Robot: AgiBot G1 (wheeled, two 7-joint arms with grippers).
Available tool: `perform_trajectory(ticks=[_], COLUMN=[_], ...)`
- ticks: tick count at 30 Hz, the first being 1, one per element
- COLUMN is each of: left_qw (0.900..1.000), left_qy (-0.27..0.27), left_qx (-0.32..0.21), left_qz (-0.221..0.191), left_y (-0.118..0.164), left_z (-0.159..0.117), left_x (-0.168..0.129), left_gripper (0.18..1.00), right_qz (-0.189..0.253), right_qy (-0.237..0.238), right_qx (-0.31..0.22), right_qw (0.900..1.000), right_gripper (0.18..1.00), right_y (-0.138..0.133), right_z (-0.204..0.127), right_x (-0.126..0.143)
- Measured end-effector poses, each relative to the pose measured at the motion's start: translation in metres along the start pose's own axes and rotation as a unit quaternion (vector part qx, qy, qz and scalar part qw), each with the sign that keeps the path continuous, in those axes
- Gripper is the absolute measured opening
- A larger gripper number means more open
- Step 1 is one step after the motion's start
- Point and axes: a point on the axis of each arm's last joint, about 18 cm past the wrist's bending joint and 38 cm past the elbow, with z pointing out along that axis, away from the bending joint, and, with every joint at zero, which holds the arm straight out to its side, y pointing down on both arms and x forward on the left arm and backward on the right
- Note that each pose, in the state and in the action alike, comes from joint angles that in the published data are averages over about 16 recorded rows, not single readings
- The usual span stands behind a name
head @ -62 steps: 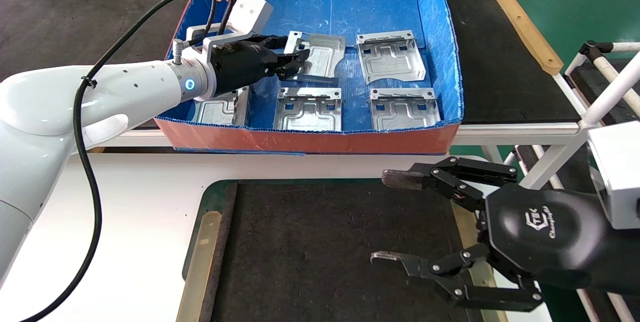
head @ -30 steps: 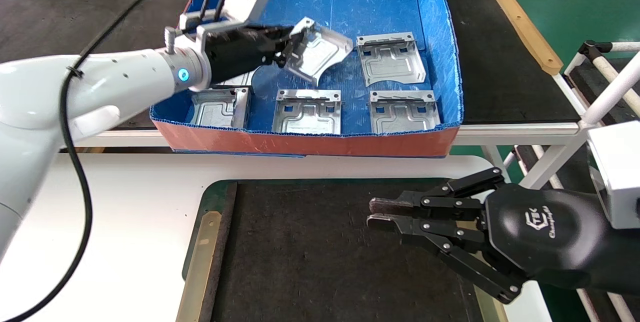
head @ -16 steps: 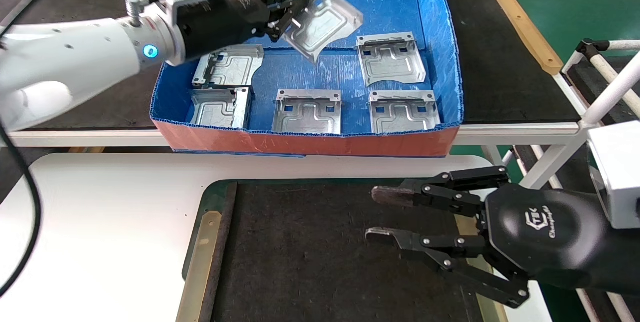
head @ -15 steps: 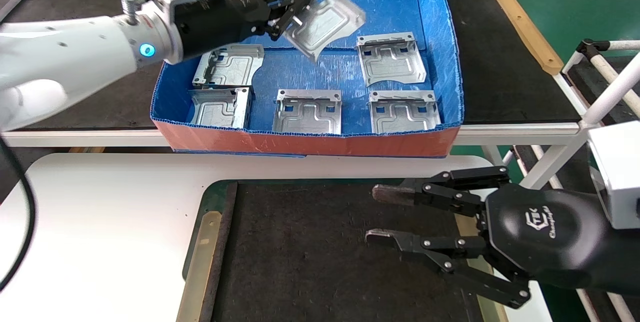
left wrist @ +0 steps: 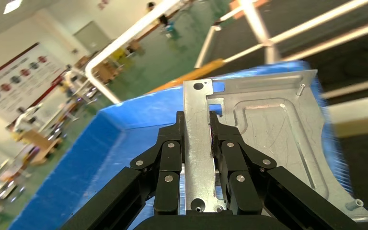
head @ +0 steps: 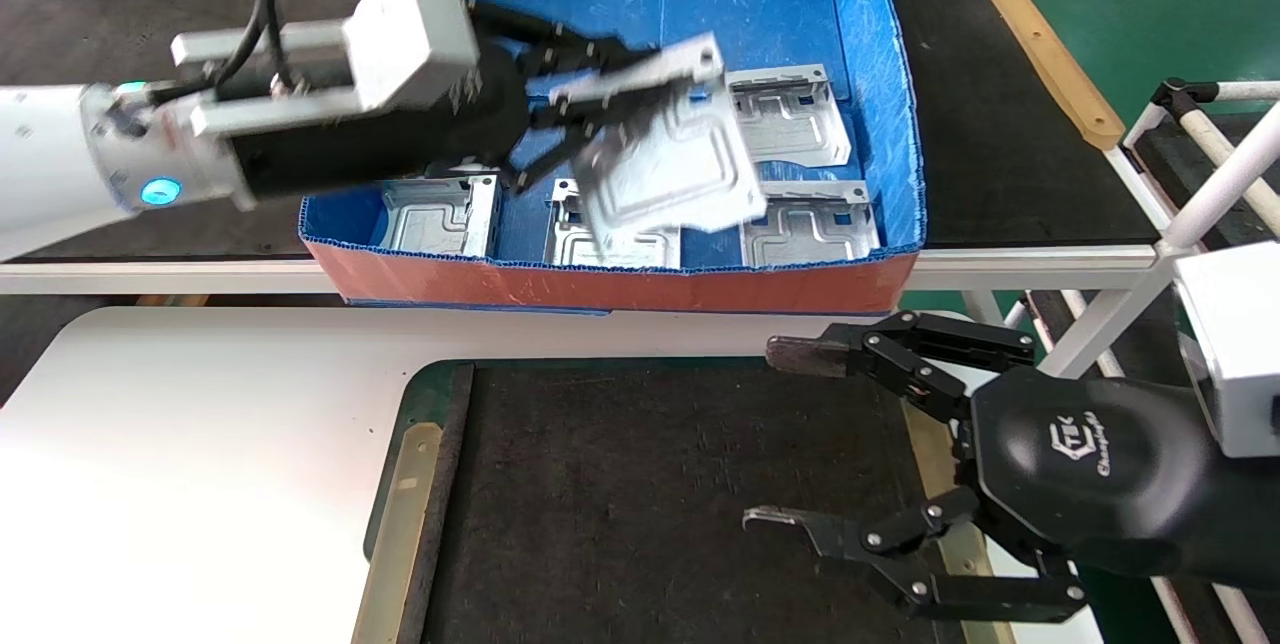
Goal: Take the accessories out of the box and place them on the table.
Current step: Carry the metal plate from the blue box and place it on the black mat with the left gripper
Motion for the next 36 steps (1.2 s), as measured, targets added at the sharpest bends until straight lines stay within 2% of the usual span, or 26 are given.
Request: perform_trajectory(ticks=[7, 15, 26, 36], left_qw=[0.9976, 0.9914, 0.9815, 0.9821], left_qy=[0.055, 0.114, 0.179, 0.188], left_qx=[0.029, 0.057, 0.065, 0.01], left_qz=[0.029, 0.03, 0.015, -0.006], left_y=[-0.001, 0.0, 0.008, 0.037], left_z=[-0.023, -0.036, -0.028, 0.007], left_x=[0.027, 0.064, 0.124, 0.181], left_gripper=[0.275, 0.275, 0.275, 0.275], right_qz=[0.0, 0.0, 0.0, 0.0], right_qy=[0.0, 0.0, 0.0, 0.0], right_qx=[0.0, 0.0, 0.0, 0.0], right_qw=[1.0, 1.0, 1.0, 1.0], right_gripper=[0.838, 0.948, 0.997, 1.001], right_y=[0.0, 0.0, 0.0, 0.0], right_z=[0.0, 0.0, 0.0, 0.0], right_x=[0.0, 0.0, 0.0, 0.0])
